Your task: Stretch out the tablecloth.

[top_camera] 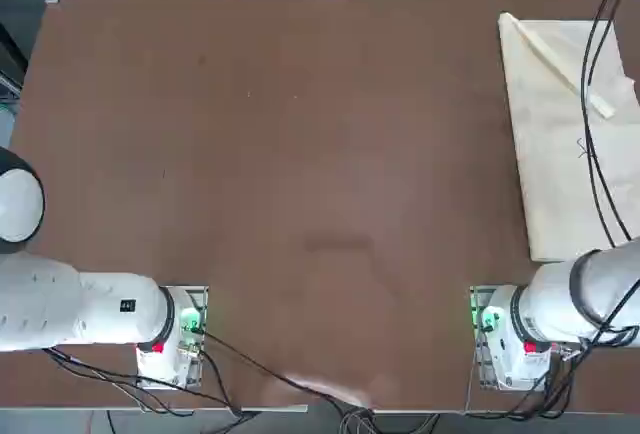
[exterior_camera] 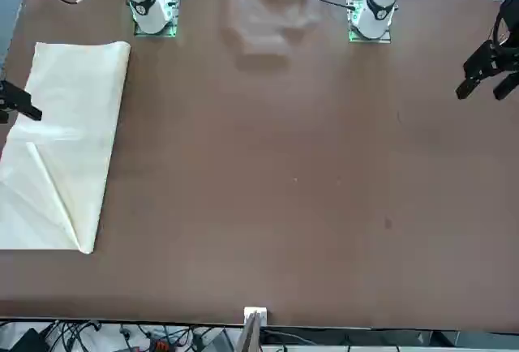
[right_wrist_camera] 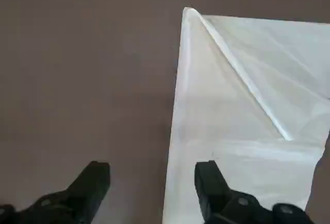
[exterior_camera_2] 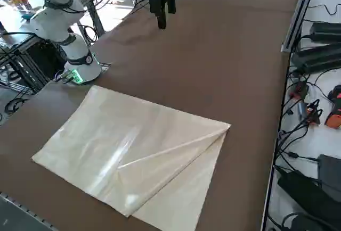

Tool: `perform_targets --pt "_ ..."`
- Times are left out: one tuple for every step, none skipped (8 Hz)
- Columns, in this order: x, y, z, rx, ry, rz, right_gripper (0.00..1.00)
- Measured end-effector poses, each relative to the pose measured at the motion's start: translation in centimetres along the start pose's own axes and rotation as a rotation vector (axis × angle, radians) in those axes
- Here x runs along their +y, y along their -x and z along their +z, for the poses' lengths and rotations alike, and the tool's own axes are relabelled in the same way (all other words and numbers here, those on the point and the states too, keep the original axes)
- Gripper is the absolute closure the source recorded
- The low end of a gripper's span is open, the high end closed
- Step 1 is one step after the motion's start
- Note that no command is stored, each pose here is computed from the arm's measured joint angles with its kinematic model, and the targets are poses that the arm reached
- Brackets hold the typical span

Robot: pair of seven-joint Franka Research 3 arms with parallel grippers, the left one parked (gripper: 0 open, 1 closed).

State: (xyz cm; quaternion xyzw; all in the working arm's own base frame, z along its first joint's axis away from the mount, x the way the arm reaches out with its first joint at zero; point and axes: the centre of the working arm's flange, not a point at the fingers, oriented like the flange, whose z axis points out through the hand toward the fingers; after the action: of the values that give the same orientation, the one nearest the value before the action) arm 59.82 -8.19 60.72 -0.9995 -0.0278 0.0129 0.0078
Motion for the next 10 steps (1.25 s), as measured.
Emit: perform_targets --pt "0.0 0.0 0.0 0.000 0.000 0.000 0.00" --pt "0.0 -0.1 0.1 -0.002 0.000 0.000 0.00" --pt "0.0 -0.2 0.4 -0.007 -0.001 0.000 0.00" --pt "0.2 -0.5 1.2 -0.020 -0.004 -0.002 0.00" --pt "0.9 -1.1 2.5 -0.029 -0.003 0.005 0.00" --pt "2.8 -1.6 4.2 -0.024 0.002 0.029 0.00" --pt "5.7 -1.6 6.6 -0.015 0.006 0.040 0.00" --pt "9.3 -1.1 9.8 0.004 0.012 0.025 0.00" --pt "13.0 0.0 13.3 0.030 0.023 -0.017 0.00" --pt "15.8 1.2 16.3 0.058 0.040 -0.063 0.00"
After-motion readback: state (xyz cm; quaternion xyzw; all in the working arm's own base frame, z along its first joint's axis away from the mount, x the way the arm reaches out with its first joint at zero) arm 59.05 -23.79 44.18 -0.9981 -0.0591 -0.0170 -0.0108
